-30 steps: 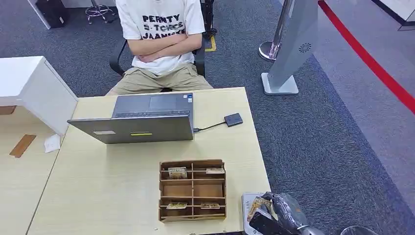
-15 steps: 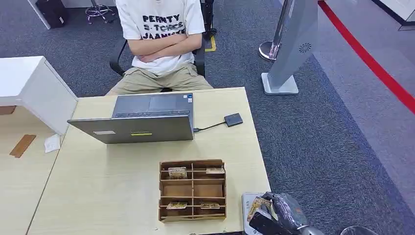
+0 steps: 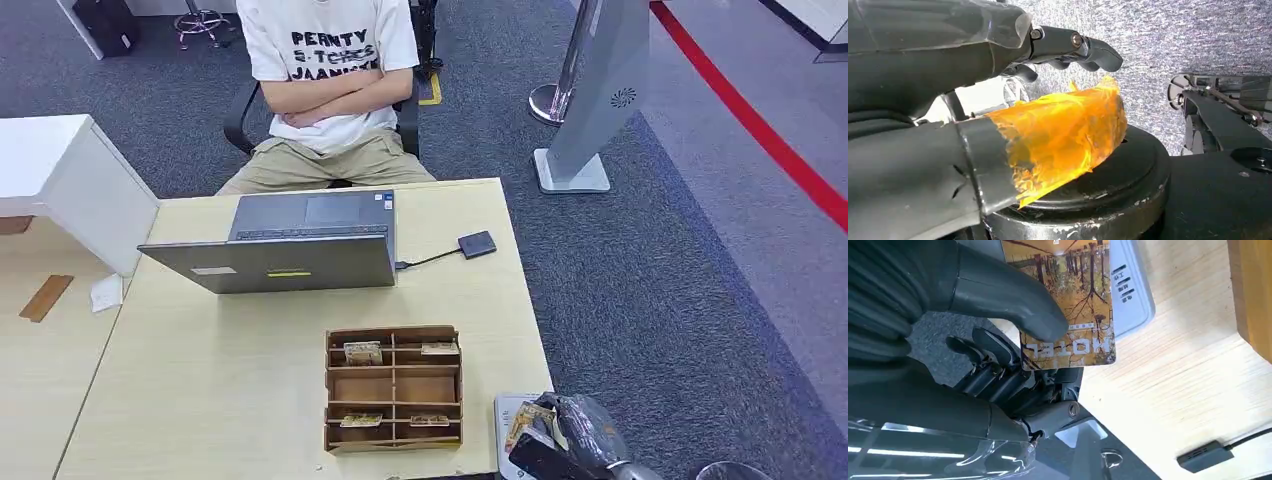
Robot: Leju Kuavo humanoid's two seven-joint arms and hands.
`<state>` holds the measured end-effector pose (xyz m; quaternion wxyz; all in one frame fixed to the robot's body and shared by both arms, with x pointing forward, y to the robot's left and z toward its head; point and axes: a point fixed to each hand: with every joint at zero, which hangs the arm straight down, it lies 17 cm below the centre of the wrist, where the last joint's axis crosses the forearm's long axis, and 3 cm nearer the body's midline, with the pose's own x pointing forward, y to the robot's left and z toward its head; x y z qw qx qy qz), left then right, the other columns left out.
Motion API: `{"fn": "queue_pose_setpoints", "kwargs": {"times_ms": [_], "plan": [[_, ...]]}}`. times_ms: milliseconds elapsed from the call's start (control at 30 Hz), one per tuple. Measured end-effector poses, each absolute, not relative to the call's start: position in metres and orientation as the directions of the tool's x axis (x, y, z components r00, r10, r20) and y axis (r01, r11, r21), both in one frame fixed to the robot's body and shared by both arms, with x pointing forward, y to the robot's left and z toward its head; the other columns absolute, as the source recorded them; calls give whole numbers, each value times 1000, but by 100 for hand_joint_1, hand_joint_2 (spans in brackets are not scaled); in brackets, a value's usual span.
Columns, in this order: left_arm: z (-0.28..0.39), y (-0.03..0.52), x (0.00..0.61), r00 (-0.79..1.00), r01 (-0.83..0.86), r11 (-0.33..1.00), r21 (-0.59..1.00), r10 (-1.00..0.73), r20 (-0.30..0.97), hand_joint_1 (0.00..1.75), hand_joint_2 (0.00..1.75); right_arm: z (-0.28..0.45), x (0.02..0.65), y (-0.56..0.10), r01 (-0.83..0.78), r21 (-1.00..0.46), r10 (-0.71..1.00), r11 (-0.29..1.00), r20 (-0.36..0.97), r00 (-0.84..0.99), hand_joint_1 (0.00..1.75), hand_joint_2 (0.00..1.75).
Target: Pass the card to the sensor for recognition and then transmit it.
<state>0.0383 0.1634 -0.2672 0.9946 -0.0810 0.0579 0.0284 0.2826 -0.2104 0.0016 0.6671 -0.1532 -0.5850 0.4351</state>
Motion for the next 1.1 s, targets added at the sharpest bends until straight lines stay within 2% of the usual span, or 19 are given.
{"fn": "queue_pose_setpoints", "kwargs": {"times_ms": [1100], "plan": [[-267,163,38,992,-65,985,-158,46,-120,0,0,1,283,-209,-400,-718,762,569,643,-71,175,175]]}}
